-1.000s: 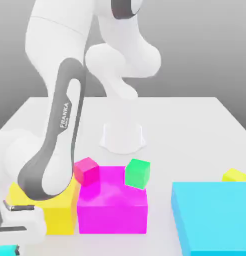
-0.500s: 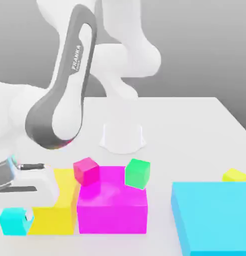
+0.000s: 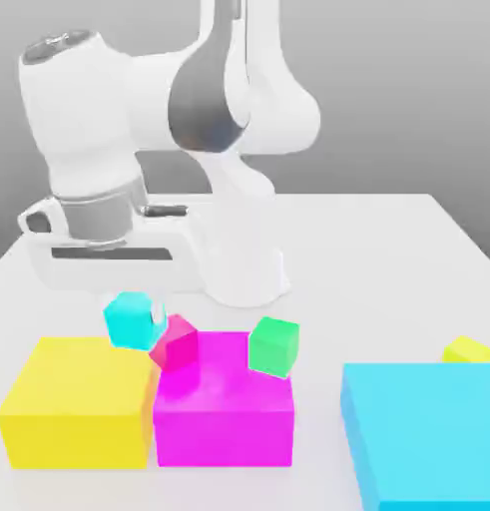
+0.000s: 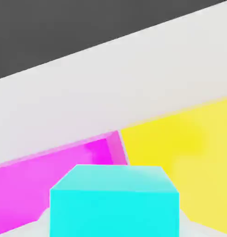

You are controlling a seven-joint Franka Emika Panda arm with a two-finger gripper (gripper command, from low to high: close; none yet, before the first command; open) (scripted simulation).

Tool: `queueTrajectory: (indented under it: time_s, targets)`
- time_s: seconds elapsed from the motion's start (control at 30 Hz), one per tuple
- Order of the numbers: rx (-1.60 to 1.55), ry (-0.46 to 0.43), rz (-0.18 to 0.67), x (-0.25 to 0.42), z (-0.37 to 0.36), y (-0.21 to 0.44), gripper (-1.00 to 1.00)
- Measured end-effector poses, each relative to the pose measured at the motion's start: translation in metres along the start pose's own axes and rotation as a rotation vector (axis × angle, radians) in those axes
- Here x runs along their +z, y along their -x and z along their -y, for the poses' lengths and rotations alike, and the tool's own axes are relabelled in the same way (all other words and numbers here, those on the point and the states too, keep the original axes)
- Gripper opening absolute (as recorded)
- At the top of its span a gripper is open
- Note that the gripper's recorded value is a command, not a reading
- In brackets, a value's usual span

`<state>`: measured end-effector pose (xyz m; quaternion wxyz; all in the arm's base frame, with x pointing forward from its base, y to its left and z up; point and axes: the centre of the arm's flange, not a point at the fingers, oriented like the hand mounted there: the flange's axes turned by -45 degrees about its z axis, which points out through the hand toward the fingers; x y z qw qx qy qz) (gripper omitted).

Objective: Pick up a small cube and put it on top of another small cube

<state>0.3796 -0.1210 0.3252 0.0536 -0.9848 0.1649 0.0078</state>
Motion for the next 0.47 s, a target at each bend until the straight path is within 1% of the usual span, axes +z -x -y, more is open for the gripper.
queueTrajectory:
  time_s: [0.17,0.33,0.37,0.47]
  targets:
    - [0.084,0.079,-0.03,-0.011,0.01,0.043,-1.0]
    - [0.1,0.098,-0.038,0.037,0.006,0.047,-1.0]
    - [0.101,0.099,-0.038,0.046,0.005,0.047,1.0]
    - [0.101,0.099,-0.038,0.046,0.005,0.047,1.0]
